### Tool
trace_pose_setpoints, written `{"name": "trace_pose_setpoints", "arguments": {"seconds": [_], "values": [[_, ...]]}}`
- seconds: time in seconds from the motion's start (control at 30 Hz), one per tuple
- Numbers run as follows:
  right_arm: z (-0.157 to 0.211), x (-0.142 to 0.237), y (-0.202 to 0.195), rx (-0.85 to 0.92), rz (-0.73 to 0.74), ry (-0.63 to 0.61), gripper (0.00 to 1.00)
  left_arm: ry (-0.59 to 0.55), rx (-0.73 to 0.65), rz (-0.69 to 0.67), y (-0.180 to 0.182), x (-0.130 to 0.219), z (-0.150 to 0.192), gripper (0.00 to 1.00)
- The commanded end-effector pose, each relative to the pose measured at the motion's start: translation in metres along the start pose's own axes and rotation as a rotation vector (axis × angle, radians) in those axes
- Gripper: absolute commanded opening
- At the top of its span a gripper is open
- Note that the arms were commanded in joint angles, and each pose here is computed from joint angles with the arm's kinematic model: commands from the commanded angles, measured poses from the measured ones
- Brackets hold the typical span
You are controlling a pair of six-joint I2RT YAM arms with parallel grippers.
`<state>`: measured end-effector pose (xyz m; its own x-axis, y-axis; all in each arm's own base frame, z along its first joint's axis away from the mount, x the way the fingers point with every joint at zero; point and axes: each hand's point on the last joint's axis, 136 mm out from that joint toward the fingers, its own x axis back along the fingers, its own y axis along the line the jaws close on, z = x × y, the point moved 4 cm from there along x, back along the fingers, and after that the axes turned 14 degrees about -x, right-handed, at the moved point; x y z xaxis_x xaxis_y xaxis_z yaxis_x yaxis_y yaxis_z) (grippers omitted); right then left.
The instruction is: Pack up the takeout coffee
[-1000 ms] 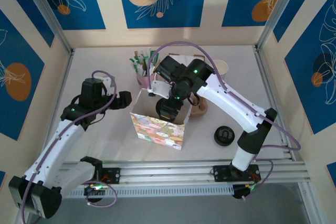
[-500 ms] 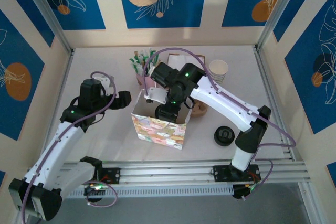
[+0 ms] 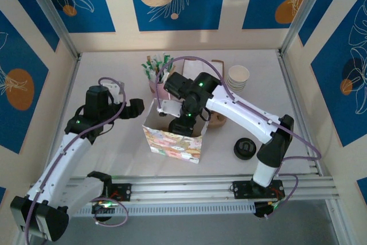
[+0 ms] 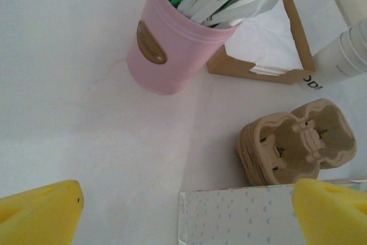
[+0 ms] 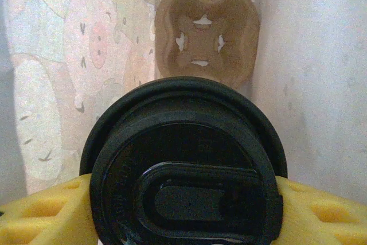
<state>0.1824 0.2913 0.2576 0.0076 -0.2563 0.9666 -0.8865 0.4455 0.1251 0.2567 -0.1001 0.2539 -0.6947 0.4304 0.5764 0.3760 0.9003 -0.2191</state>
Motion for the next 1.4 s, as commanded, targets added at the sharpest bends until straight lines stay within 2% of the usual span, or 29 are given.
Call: {"name": "trace_pose_setpoints", "arguments": {"seconds": [0.0, 0.13, 0.33, 0.4, 0.57, 0.67, 0.93, 1.37], "values": [[0.005, 0.002, 0.007, 0.025, -0.032, -0.01, 0.54, -0.068, -0.018, 0.027, -0.006, 0.018, -0.025, 0.95], [0.007, -0.002, 0.006, 0.021, -0.027, -0.002, 0.54, -0.086, -0.009, 0.088, -0.019, 0.032, -0.041, 0.97], [0.009, -0.006, 0.005, 0.018, -0.022, 0.008, 0.54, -0.088, -0.021, 0.296, -0.05, 0.048, -0.055, 0.99], [0.01, -0.006, 0.005, 0.02, -0.024, 0.008, 0.53, -0.072, -0.05, 0.361, -0.058, 0.052, -0.056, 0.99], [0.008, -0.009, 0.006, 0.02, -0.03, 0.009, 0.53, 0.025, -0.071, 0.413, -0.062, 0.044, -0.042, 0.96], [0.009, -0.01, 0.004, 0.022, -0.019, 0.013, 0.53, 0.08, -0.073, 0.395, -0.057, 0.035, -0.032, 0.92], [0.009, -0.013, 0.001, 0.021, -0.002, 0.023, 0.53, 0.148, -0.106, 0.375, -0.056, 0.021, -0.018, 0.89], [0.015, -0.015, -0.001, 0.004, 0.011, 0.037, 0.53, 0.169, -0.146, 0.288, -0.053, 0.019, -0.017, 0.85]]}}
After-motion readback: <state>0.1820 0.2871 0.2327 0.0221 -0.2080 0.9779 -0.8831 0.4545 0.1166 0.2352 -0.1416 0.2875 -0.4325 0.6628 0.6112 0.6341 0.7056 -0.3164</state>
